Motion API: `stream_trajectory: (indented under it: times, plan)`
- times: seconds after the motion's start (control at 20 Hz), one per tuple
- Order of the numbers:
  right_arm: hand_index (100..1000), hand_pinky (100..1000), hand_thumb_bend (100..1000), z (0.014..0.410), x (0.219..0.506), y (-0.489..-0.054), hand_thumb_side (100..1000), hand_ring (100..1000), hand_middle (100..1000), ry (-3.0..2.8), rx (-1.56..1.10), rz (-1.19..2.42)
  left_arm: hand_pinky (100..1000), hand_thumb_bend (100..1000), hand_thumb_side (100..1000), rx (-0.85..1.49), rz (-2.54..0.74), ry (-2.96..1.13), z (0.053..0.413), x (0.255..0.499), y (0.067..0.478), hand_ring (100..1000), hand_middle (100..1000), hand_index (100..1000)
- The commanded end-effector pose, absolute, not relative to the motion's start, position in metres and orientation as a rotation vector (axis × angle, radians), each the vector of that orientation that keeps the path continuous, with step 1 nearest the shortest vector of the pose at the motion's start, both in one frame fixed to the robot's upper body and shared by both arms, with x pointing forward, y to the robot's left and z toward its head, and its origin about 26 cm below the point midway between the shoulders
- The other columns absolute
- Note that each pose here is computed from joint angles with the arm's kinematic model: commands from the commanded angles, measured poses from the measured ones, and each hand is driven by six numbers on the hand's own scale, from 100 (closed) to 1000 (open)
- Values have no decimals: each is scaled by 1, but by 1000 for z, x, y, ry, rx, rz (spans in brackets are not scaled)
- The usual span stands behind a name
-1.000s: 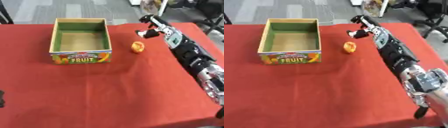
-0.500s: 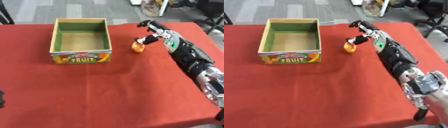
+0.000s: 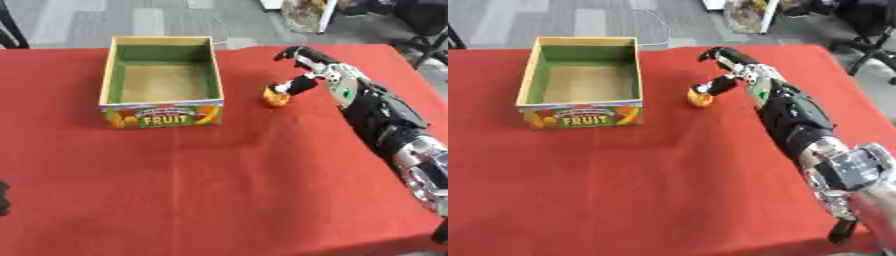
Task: Pick up objects on the table and place them in the box.
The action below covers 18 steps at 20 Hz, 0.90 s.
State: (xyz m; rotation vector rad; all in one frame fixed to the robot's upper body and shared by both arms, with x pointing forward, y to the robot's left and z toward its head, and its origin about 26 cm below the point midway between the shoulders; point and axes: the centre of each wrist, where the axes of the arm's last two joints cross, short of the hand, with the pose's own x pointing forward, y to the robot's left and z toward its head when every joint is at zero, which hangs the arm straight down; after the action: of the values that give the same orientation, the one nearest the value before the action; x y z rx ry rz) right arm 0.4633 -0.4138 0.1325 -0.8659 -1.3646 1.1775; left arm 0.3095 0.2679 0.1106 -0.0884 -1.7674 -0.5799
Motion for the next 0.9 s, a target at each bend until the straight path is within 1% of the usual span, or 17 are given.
stream_trajectory:
  times: [0.05, 0.4, 0.55, 0.9]
  plan:
    - [879, 783, 419, 144, 462, -423, 359, 930, 861, -1347, -887, 1195, 506, 284, 374, -78, -599, -1780, 116, 309, 270, 502, 547, 544]
    - [877, 784, 439, 145, 462, -423, 382, 925, 849, -1334, -841, 1238, 507, 283, 374, -77, -596, -1781, 117, 309, 270, 502, 547, 544]
    - [877, 786, 462, 142, 461, -423, 407, 918, 845, -1302, -794, 1293, 507, 283, 374, -75, -595, -1782, 117, 309, 270, 502, 547, 544]
    - [859, 785, 484, 138, 461, -424, 415, 893, 815, -1196, -686, 1426, 507, 281, 374, -73, -594, -1784, 117, 309, 271, 501, 547, 544]
